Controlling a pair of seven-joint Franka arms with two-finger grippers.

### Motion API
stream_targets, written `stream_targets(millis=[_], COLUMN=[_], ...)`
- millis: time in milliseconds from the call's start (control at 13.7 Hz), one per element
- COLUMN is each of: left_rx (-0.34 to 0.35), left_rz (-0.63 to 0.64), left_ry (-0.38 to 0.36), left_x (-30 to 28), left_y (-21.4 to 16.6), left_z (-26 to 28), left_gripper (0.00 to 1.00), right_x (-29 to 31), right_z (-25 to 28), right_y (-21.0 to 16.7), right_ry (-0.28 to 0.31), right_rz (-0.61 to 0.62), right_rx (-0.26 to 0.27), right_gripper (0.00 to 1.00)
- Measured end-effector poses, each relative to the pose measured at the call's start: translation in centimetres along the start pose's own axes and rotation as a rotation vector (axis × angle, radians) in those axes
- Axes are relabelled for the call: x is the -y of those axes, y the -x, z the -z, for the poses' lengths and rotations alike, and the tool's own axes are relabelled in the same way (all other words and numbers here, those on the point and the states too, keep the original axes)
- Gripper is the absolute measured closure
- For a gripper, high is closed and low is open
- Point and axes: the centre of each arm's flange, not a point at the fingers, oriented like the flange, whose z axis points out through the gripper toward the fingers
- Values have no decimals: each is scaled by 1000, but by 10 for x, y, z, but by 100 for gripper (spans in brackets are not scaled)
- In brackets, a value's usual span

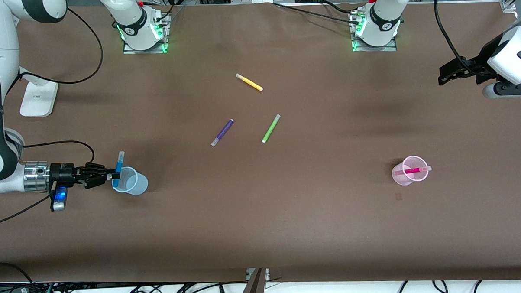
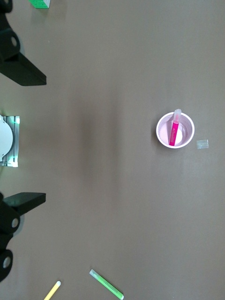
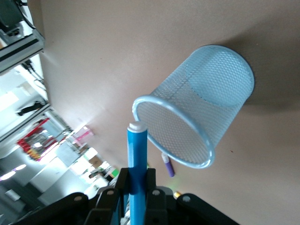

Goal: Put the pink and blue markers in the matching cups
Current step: 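Release the blue marker into the blue mesh cup with the right gripper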

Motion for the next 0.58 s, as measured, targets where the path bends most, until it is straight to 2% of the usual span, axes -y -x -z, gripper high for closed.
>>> stream_targets(millis=[291, 437, 583], left_rx=[13, 16, 17], left_rz=[-6, -16, -34], left_ry=[-2, -4, -7], left_x=[-3, -8, -18], left_y=[2, 3, 8], left_z=[-1, -1, 2], left_gripper=[0, 0, 0], right_x=[-11, -11, -15], right_z=[-18, -21, -20], right_y=[-8, -5, -5], right_ry=[-84, -94, -98], right_rz=[-30, -33, -38], right_rx=[73, 106, 114], right_gripper=[82, 82, 82])
